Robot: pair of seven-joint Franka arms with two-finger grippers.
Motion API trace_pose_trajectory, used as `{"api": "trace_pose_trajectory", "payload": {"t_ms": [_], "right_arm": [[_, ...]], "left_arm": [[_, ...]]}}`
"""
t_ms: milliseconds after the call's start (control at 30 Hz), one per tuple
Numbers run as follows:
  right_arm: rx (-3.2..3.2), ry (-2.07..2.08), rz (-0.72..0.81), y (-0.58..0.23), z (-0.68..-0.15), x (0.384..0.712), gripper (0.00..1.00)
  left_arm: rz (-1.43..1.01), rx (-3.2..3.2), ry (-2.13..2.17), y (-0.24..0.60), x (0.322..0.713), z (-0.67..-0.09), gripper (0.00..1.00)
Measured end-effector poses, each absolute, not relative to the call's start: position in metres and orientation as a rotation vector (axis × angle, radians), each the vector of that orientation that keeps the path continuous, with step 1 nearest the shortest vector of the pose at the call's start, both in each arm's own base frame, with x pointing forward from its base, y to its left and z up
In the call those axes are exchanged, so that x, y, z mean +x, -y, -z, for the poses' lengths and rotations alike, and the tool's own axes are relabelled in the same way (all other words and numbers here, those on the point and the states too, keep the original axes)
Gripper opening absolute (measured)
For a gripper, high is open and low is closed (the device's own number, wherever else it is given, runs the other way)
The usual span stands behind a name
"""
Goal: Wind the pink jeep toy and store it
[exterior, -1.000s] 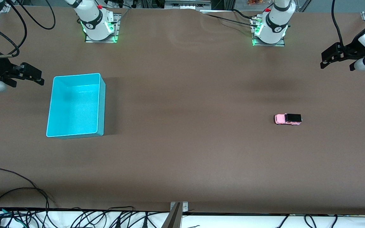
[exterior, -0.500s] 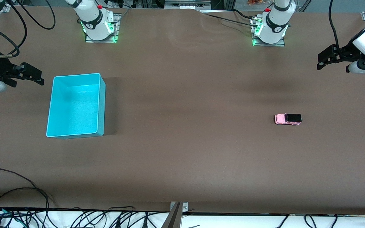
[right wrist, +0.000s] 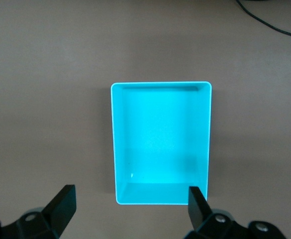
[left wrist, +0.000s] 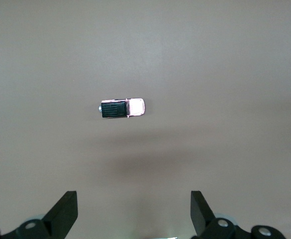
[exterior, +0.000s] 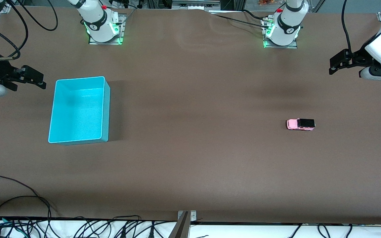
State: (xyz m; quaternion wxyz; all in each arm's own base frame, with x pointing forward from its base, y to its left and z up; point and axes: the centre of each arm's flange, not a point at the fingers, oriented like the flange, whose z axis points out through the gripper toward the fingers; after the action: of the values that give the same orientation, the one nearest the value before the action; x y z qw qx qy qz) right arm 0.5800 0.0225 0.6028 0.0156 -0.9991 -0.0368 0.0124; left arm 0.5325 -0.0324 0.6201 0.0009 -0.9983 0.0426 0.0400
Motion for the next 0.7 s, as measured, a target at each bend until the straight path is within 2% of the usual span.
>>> {"api": "trace_pose_trajectory", "payload": {"t_ms": [700], "right_arm": [[-3.108, 0.114, -0.039, -0.0225, -0.6028, 0.58, 1.0]], "left_arm": [[-0.126, -3.118, -0.402, 0.0355, 0.5325, -0.6198, 1.0]]}}
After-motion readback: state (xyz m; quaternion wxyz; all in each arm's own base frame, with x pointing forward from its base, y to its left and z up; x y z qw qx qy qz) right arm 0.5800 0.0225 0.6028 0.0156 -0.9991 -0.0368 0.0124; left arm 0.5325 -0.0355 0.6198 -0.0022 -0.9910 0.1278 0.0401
